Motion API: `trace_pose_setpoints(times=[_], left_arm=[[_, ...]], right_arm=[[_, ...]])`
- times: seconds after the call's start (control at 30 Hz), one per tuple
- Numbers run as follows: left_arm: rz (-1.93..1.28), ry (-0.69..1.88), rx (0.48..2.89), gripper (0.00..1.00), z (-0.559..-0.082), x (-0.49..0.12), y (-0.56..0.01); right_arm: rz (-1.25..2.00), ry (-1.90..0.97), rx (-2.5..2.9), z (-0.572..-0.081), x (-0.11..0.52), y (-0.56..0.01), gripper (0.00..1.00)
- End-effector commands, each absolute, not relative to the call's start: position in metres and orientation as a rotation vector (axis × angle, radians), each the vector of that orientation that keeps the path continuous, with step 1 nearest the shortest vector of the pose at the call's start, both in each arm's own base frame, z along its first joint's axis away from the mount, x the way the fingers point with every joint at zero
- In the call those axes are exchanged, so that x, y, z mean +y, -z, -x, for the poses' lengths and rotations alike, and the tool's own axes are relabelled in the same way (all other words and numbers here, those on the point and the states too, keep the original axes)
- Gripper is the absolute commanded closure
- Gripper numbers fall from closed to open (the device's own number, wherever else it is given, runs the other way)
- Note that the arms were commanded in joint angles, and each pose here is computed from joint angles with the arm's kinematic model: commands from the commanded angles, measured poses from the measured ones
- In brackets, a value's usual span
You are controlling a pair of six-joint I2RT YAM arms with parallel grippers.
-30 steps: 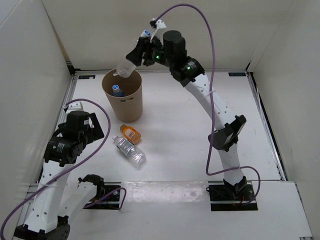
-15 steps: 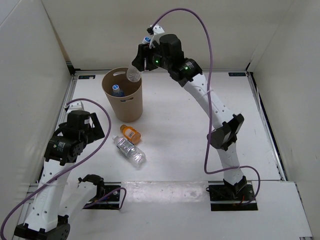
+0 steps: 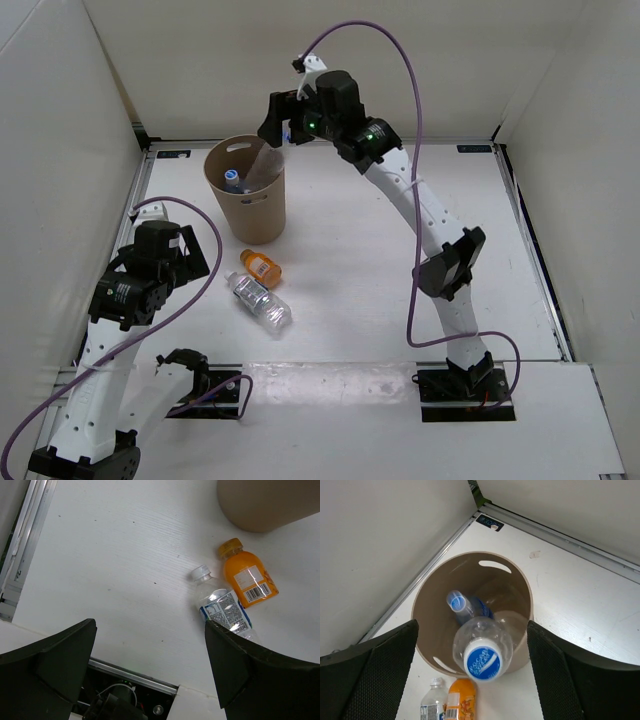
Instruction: Put the plastic bottles in the bin
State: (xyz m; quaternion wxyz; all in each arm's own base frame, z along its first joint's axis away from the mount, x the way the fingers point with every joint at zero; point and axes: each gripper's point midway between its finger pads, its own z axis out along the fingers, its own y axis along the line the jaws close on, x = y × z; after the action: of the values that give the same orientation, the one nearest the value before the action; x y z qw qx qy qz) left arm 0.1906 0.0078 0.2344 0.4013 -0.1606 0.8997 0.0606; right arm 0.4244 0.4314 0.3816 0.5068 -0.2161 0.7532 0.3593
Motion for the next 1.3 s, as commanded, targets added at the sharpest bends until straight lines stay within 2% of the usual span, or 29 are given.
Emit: trace_pose_setpoints(times=[0.0,0.17,0.23,0.33,0.4,0.43,0.47,0.57,0.67,0.7,0.77,0.8,0.87,1.0,1.27], left_arm=[[0.394,-0.126,2.278,0.00,-0.192,0.004,-0.235],[0.395,-0.108,2.277,0.00,-0.194,0.000,-0.234],[0.414,-0.093,2.274,0.00,-0.195,-0.001,-0.234],[0.475,-0.060,2.277,0.00,-0.199,-0.006,-0.228],[0.522,-0.031,2.277,0.00,-0.203,-0.010,-0.224],[0.529,-0.002,2.281,0.00,-0.205,-0.014,-0.221],[0.552,0.017,2.281,0.00,-0.207,-0.017,-0.220],[0.593,0.081,2.247,0.00,-0.220,-0.025,-0.220],[0.685,0.175,2.255,0.00,-0.231,-0.037,-0.208],[0.707,0.203,2.263,0.00,-0.238,-0.041,-0.199],[0.826,0.349,2.288,0.00,-0.251,-0.054,-0.176],[0.895,0.366,2.310,0.00,-0.255,-0.052,-0.164],[0.991,0.503,2.347,0.00,-0.258,-0.064,-0.144],[1.130,0.547,2.439,0.00,-0.254,-0.077,-0.104],[0.994,0.507,2.542,0.00,-0.256,-0.091,-0.096]], right_arm=[[0.473,-0.874,1.786,-0.433,0.414,-0.403,0.10],[0.350,-0.823,1.778,-0.438,0.358,-0.439,0.10],[0.304,-0.777,1.733,-0.423,0.328,-0.469,0.10],[0.289,-0.659,1.733,-0.400,0.292,-0.478,0.10],[0.280,-0.595,1.815,-0.388,0.275,-0.453,0.10],[0.243,-0.589,1.780,-0.374,0.252,-0.472,0.10],[0.236,-0.568,1.853,-0.372,0.246,-0.448,0.10],[0.182,-0.507,1.897,-0.357,0.209,-0.433,0.10],[0.089,-0.471,1.918,-0.358,0.169,-0.422,0.10],[-0.024,-0.440,1.915,-0.370,0.133,-0.422,0.10],[-0.068,-0.546,1.947,-0.370,0.125,-0.414,0.10],[-0.248,-0.520,1.941,-0.386,0.078,-0.409,0.10],[-0.264,-0.579,1.952,-0.387,0.074,-0.407,0.10],[-0.336,-0.550,1.950,-0.395,0.048,-0.405,0.10],[-0.373,-0.597,1.989,-0.400,0.049,-0.387,0.10]])
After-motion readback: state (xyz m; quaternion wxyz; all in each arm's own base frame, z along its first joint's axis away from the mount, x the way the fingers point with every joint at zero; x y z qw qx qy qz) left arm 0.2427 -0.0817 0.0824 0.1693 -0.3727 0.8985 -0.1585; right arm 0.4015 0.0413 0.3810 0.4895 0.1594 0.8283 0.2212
